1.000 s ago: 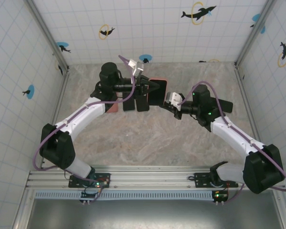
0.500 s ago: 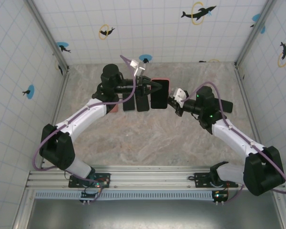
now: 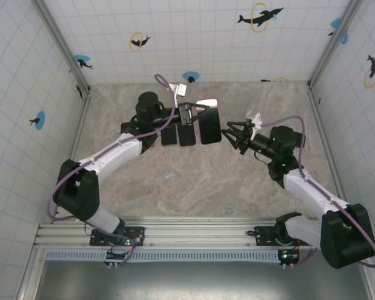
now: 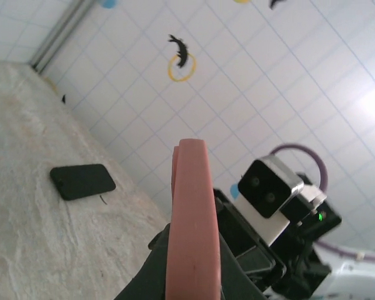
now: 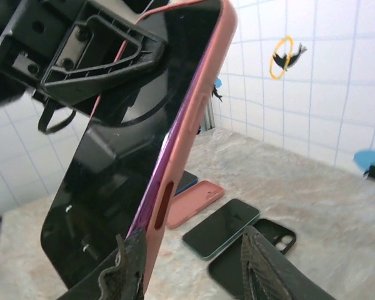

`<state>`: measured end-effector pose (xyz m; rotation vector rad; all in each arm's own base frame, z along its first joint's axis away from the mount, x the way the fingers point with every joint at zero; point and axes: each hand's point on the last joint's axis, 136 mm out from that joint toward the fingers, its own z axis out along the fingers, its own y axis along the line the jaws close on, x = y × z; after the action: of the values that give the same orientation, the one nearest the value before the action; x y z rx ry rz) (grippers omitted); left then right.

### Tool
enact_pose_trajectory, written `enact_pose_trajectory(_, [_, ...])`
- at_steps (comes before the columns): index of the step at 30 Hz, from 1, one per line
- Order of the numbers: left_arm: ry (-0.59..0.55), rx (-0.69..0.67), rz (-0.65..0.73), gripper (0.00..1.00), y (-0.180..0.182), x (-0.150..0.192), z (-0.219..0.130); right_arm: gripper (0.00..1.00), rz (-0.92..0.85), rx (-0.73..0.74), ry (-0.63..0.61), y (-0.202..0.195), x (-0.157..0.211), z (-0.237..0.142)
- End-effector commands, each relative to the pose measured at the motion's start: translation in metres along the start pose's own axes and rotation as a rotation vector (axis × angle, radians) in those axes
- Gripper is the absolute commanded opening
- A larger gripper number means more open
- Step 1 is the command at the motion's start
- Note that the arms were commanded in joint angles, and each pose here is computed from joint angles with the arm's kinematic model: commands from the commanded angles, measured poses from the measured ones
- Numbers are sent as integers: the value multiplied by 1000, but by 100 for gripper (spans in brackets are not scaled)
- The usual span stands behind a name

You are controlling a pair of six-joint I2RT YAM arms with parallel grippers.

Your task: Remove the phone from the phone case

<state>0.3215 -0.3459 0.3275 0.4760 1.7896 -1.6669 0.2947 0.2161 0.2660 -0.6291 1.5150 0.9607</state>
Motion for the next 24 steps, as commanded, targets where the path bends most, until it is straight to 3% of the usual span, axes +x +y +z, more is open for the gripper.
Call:
enact_pose_trajectory(1, [-169, 17, -117, 0, -15, -33, -5, 47, 220, 4, -161, 2, -28, -10])
enact_pose_trajectory(7, [-283, 15, -280, 0, -8, -41, -11, 48, 432, -7, -213, 4, -23, -13])
enact_pose_trajectory(14, [-289, 74, -304, 0, -18, -43, -4, 47, 485, 15, -194, 0, -16, -9])
enact_pose_trajectory(24, [-305, 65, -303, 0, -16, -42, -7, 45, 575, 14, -296, -10, -31, -25])
